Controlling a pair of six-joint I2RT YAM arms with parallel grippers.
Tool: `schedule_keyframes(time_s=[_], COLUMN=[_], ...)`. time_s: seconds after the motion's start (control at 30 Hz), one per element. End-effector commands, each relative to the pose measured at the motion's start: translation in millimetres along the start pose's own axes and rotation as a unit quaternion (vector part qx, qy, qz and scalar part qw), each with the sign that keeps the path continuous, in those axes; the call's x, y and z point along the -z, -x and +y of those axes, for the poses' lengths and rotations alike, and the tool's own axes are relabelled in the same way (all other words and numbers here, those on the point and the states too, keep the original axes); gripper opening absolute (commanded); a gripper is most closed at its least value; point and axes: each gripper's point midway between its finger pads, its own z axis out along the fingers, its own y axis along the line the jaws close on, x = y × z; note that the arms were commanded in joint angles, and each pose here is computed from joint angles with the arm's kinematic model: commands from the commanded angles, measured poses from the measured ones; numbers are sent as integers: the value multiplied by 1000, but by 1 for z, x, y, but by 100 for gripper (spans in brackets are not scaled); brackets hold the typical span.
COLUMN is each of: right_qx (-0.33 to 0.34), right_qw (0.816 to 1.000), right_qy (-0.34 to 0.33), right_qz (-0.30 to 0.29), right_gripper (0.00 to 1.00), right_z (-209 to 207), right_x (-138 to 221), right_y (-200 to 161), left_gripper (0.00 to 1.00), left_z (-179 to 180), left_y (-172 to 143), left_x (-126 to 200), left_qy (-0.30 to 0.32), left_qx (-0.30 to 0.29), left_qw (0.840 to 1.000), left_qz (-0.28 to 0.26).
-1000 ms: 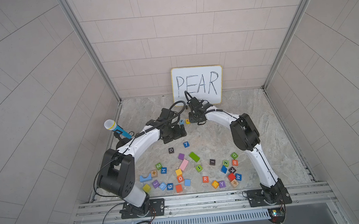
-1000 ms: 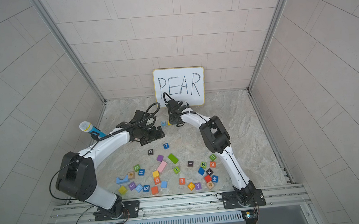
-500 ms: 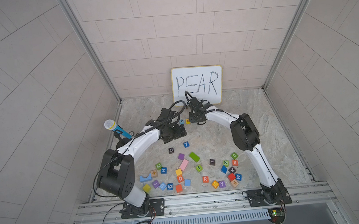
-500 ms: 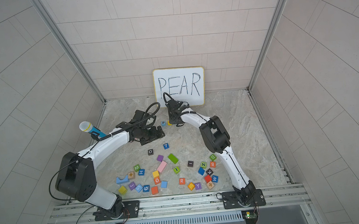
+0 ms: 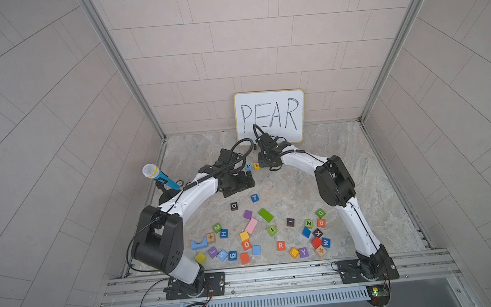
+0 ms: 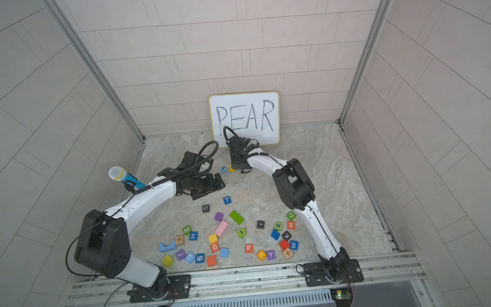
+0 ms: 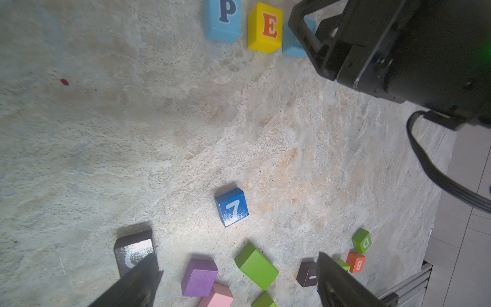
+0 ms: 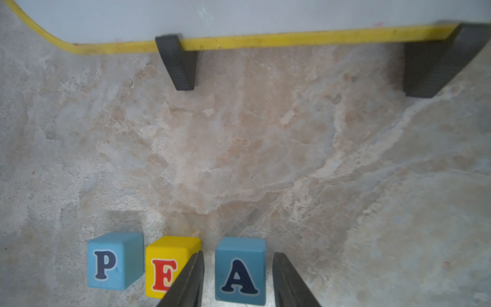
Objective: Spell the uppercase word “pear” with letter blocks
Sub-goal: Place the letter block at the center of the board.
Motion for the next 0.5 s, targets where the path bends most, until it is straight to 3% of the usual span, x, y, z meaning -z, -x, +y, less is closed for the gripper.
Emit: schedule_keyframes(time_s=[0.0, 0.23, 0.47], right_qx=[-9, 1, 30], right_qw=[1000, 999, 999], right_qy=[-2, 11, 8], right_qz=[-11, -37, -34], right_gripper=[46, 46, 46], right_z=[-1, 4, -11], right_x=[11, 51, 95], right_y=[8, 26, 3], left_gripper=[96, 96, 96], left_z=[-1, 0, -6], left_y=[0, -1, -21], left_x=[9, 19, 23], left_qy=[-4, -5, -33], left_qx=[-2, -3, -2], left_qw=[1000, 1000, 999], left_qz=[-10, -22, -17])
